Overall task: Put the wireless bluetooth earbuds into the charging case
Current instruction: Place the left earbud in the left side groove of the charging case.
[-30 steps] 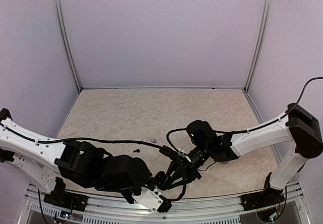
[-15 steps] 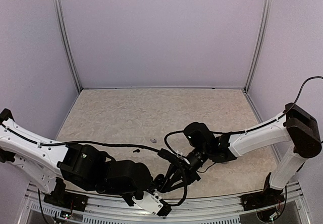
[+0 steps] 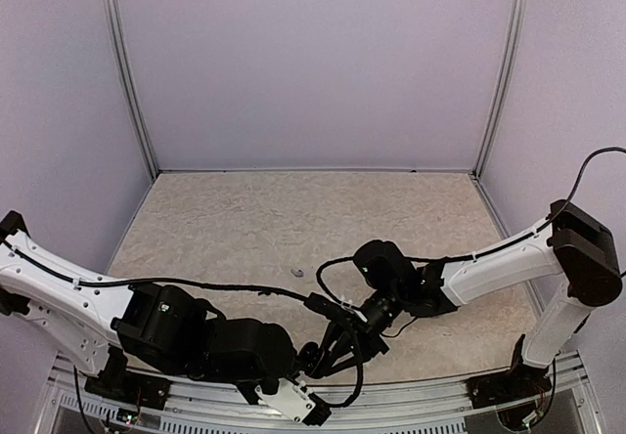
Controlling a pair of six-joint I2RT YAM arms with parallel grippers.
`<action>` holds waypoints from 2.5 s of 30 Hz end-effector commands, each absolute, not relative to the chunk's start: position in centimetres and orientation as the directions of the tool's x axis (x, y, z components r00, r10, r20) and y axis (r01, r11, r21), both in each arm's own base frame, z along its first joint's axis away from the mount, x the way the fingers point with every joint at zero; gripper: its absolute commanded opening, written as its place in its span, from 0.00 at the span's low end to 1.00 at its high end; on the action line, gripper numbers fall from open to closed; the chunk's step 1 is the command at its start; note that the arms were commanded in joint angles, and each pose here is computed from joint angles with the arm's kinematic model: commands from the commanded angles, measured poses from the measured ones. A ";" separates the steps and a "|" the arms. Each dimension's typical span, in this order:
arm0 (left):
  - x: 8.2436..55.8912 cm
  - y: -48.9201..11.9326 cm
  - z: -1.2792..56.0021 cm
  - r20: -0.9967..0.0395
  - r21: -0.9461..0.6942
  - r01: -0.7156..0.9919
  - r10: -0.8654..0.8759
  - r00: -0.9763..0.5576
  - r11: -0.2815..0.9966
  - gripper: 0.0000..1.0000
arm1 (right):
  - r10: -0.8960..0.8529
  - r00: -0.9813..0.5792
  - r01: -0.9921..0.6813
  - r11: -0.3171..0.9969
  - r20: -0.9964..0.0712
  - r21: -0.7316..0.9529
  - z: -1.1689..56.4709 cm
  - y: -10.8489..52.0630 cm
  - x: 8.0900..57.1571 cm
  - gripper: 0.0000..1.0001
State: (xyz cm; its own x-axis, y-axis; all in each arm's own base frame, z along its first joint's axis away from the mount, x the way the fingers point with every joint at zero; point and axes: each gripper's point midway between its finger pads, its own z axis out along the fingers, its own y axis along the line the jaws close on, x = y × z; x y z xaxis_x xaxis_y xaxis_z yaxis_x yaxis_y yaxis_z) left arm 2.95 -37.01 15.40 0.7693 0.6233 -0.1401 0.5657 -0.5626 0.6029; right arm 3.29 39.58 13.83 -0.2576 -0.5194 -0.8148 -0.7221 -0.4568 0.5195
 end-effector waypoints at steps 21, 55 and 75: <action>2.2 -36.8 15.9 -0.097 0.582 0.531 0.596 0.797 -0.615 0.11 | -0.527 -0.230 -0.650 -0.543 -0.818 0.532 14.4 39.7 1.3 0.00; 0.1 -38.1 15.5 -0.125 0.556 0.521 0.554 0.823 -0.648 0.12 | -0.523 -0.212 -0.637 -0.567 -0.825 0.523 14.5 39.8 0.6 0.00; 0.1 -38.1 16.2 -0.106 0.561 0.516 0.563 0.820 -0.647 0.11 | -0.547 -0.220 -0.644 -0.540 -0.807 0.542 13.5 39.6 0.6 0.00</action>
